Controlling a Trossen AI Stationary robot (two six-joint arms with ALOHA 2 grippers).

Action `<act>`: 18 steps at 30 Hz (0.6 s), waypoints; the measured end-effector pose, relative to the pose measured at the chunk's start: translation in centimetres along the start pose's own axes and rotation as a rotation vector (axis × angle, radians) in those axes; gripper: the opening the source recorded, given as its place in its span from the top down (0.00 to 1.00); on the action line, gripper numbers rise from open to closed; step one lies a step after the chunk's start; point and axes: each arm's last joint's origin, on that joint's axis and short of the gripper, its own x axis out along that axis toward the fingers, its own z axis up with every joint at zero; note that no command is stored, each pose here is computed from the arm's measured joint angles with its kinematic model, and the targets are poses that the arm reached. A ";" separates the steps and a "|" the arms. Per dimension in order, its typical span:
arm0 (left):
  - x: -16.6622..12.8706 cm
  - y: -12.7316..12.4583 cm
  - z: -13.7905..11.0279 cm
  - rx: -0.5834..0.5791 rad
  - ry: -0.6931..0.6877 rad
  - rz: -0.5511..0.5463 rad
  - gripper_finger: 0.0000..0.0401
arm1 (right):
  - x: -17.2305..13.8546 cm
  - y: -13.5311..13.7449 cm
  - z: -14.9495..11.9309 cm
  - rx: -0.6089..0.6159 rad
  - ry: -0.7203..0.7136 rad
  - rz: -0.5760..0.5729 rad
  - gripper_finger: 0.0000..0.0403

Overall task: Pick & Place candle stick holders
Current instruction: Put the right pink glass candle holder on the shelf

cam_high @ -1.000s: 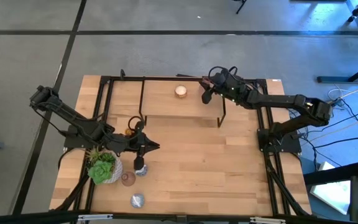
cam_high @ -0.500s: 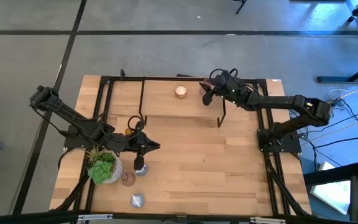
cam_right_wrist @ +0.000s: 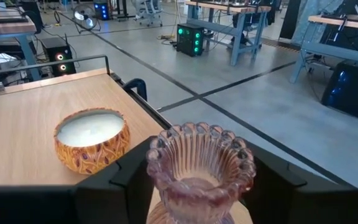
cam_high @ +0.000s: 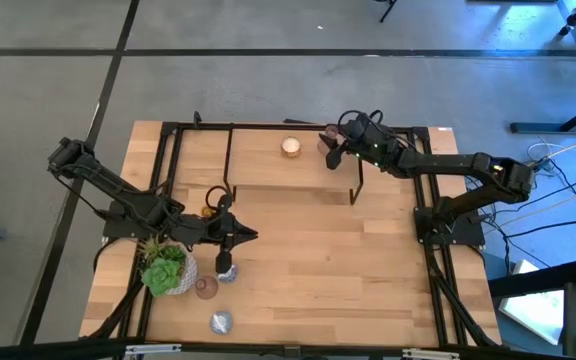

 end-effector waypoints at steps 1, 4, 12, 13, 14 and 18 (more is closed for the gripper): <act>0.0 0.0 0.0 0.000 0.000 0.000 0.92 | 0.0 0.0 0.0 0.000 0.001 0.000 0.47; 0.0 0.0 0.0 0.000 0.000 0.000 0.92 | 0.0 0.1 0.0 -0.001 0.001 0.003 0.45; 0.0 0.0 0.0 0.000 0.000 0.000 0.92 | -0.2 1.0 0.0 -0.007 0.000 0.019 0.40; 0.0 0.0 0.0 0.000 0.000 0.000 0.92 | -0.2 1.1 0.0 -0.008 0.000 0.007 0.39; 0.0 0.0 0.0 0.000 0.000 0.000 0.92 | -0.2 1.3 0.0 -0.010 0.001 -0.009 0.38; 0.0 0.0 0.0 0.000 0.000 0.000 0.92 | -0.4 1.7 -0.2 -0.015 0.010 -0.057 0.34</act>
